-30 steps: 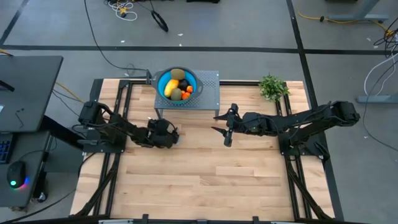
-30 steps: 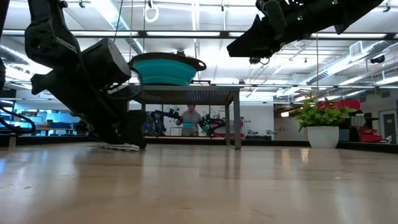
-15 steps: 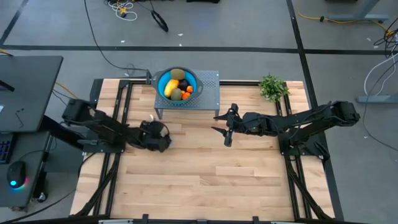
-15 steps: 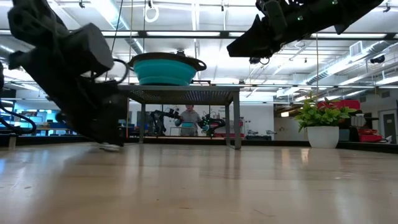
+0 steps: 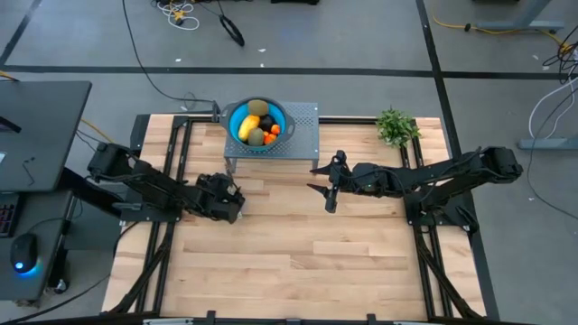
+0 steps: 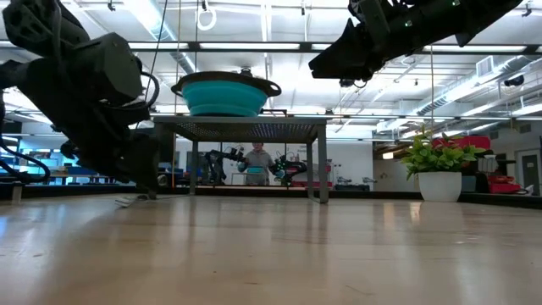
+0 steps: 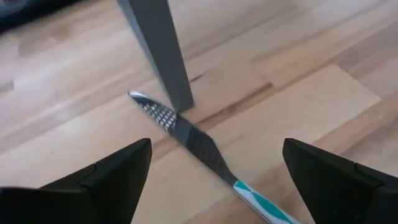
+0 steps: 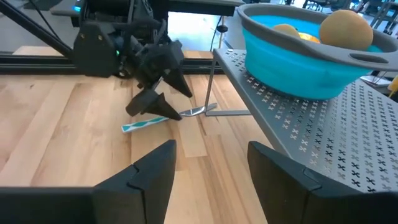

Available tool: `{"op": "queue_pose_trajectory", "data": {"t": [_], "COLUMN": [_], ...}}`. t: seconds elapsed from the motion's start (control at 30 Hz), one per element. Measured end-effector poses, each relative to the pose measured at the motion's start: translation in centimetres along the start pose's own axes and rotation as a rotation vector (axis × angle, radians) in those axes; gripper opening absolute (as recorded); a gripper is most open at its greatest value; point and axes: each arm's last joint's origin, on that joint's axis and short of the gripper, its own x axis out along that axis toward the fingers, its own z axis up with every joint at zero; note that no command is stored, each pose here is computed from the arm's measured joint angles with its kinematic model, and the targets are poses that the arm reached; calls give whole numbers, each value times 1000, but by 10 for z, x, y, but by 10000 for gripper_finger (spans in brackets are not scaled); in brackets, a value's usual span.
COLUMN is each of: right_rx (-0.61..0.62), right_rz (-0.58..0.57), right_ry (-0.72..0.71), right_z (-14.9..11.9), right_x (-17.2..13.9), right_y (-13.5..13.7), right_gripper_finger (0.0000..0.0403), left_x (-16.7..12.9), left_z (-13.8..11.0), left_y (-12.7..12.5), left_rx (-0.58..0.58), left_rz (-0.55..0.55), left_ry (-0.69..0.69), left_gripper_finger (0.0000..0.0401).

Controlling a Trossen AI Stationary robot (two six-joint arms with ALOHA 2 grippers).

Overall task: Pick & Place Fruit
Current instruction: Put the blue knife on the gray metal shelf

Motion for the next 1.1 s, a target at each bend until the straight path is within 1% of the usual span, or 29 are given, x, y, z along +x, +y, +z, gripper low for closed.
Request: {"op": "queue_pose_trajectory", "data": {"t": [0.1,0.2,0.37,0.73,0.87,1.1], "right_rx": [0,0,0,1,1,1], "right_rz": [0,0,0,0,0,0], "right_ry": [0,0,-1,-4,-4,-4], "right_z": [0,0,0,0,0,0], "right_x": [0,0,0,0,0,0], "right_y": [0,0,0,0,0,0], "right_gripper_finger": [208,208,208,208,208,208], "left_x": [3,6,9,-8,-16,-27], "left_z": [-3,-5,-6,-3,-3,5], "left_y": [-2,-10,-22,-45,-54,-67], "left_rx": [-28,-63,-61,-85,-132,-168], "left_rz": [-15,-76,-167,-321,-415,-525], "left_ry": [53,97,106,155,149,20], "left_gripper_finger": [373,373,373,373,373,373]}}
